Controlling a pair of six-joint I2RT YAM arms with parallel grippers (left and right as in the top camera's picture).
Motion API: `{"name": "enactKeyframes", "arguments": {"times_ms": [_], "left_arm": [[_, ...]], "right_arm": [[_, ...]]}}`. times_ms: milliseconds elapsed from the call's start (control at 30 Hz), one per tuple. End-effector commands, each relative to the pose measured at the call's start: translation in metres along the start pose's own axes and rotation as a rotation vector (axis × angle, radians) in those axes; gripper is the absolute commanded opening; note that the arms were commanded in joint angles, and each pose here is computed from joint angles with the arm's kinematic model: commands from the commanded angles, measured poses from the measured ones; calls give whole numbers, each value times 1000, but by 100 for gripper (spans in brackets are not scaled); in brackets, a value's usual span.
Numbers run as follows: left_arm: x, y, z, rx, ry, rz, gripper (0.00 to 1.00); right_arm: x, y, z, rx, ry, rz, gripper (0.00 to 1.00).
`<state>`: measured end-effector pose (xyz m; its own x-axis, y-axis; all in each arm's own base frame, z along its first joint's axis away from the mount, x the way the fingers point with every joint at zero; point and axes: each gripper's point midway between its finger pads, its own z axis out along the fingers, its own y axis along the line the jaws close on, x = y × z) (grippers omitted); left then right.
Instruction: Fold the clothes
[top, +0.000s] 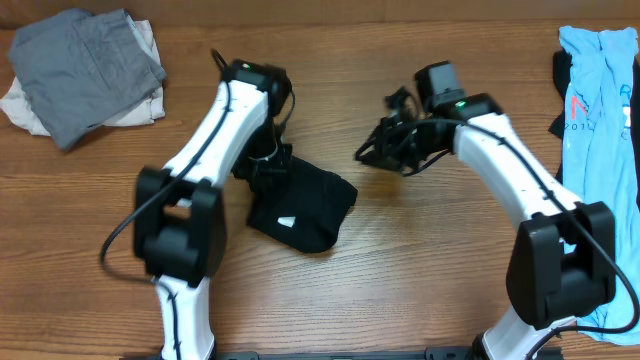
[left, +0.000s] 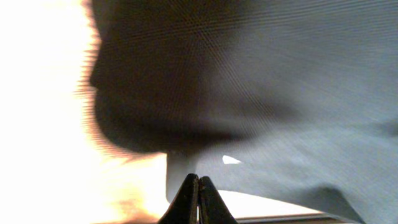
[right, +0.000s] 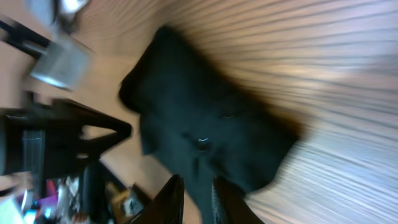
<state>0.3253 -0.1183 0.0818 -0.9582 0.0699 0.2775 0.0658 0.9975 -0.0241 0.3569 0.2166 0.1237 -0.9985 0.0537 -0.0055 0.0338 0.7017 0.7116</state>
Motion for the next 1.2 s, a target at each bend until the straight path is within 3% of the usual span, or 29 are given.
{"name": "enactKeyframes", "arguments": {"times_ms": [0,167,333,667,867,1000,1067,1167], "left_arm": [[1,9,-58,30,-192,-40,8],[4,27,-61,36,-180,-85,19],[2,38,-62,46,-179,-118,20],[2,38,-62,45,-179,-118,21],[2,38,-62,44,-180,-118,22],[2,39,-62,42,-180,-118,22],[2,42,-62,28,-183,-131,21],[0,56,-62,-24,-194,-196,21]], "right_arm": [[32,32,19,-139,98,-75,19],[61,42,50,-250,193,-123,17],[80,48,81,-399,263,-154,17],[108,38,170,-441,403,-70,17],[103,56,165,-459,377,-114,15],[81,70,148,-366,247,-114,16],[66,89,129,-356,154,-151,28],[57,111,115,-421,112,-218,32]]}}
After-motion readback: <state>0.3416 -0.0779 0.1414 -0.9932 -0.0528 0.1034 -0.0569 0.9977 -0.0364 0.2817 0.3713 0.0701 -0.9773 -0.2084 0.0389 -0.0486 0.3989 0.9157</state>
